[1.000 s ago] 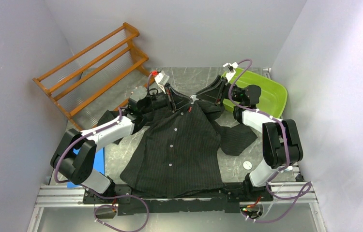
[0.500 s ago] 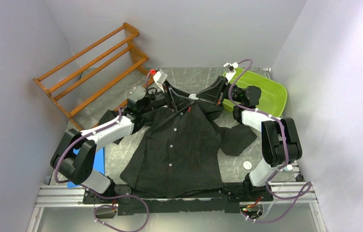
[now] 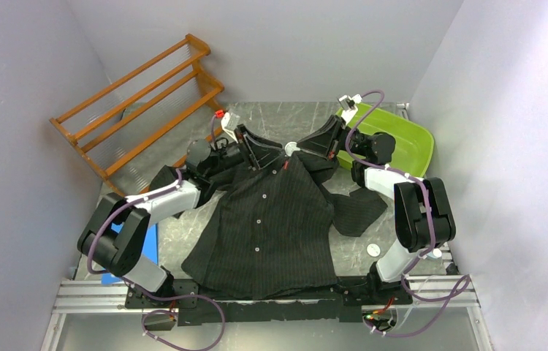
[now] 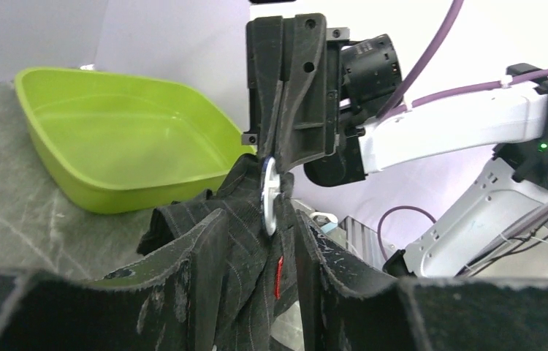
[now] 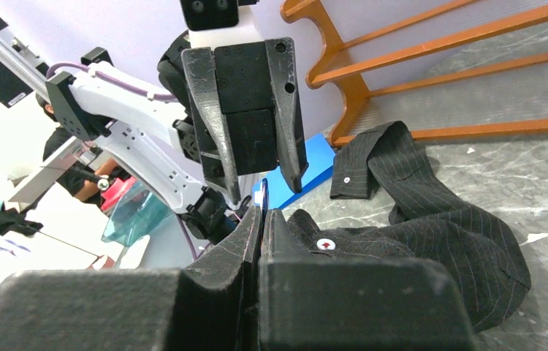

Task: Pin the brooch onto the clothing
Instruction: Pin the brooch to the clothes.

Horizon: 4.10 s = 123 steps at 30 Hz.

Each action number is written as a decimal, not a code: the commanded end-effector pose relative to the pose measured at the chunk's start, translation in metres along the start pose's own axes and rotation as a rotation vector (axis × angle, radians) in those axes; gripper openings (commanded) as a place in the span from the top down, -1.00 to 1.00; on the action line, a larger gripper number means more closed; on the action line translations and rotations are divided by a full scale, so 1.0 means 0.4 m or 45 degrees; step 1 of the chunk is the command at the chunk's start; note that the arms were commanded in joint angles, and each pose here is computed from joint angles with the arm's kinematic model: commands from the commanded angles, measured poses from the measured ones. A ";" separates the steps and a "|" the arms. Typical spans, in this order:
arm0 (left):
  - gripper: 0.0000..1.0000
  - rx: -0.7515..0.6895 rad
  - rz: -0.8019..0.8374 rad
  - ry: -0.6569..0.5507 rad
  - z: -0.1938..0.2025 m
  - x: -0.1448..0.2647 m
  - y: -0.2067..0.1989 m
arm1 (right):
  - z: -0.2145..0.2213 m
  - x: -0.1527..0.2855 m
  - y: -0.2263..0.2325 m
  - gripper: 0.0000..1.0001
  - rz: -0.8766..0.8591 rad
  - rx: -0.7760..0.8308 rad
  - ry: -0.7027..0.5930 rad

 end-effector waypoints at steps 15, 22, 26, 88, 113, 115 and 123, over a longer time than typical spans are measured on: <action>0.17 0.090 0.168 0.024 -0.011 -0.048 -0.017 | -0.028 -0.003 0.020 1.00 -0.011 0.105 -0.057; 0.36 0.100 0.181 0.048 -0.002 -0.053 -0.016 | -0.030 -0.003 0.020 1.00 -0.012 0.107 -0.063; 0.32 0.102 0.172 0.065 0.005 -0.055 -0.012 | -0.032 -0.004 0.020 1.00 -0.013 0.107 -0.066; 0.95 -0.133 0.311 0.251 0.030 -0.041 -0.096 | 0.019 0.069 0.087 -0.77 0.298 0.754 0.071; 0.95 -0.140 0.315 0.261 0.028 -0.053 -0.098 | 0.052 0.009 0.076 0.24 0.131 0.695 0.119; 0.95 -0.136 0.315 0.259 0.028 -0.053 -0.099 | 0.052 0.009 0.074 0.35 0.135 0.695 0.117; 0.95 -0.123 0.307 0.262 0.029 -0.054 -0.100 | 0.046 0.005 0.064 0.58 0.173 0.672 0.110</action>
Point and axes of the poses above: each gripper's point midway between its finger pads, its own x axis back along the fingers, its own y axis along the line the jaws close on, z = x × y, the point moved 3 cm from there along x, back along the fingers, and after that the axes turned 6 degrees about x, right-handed, at the moved point
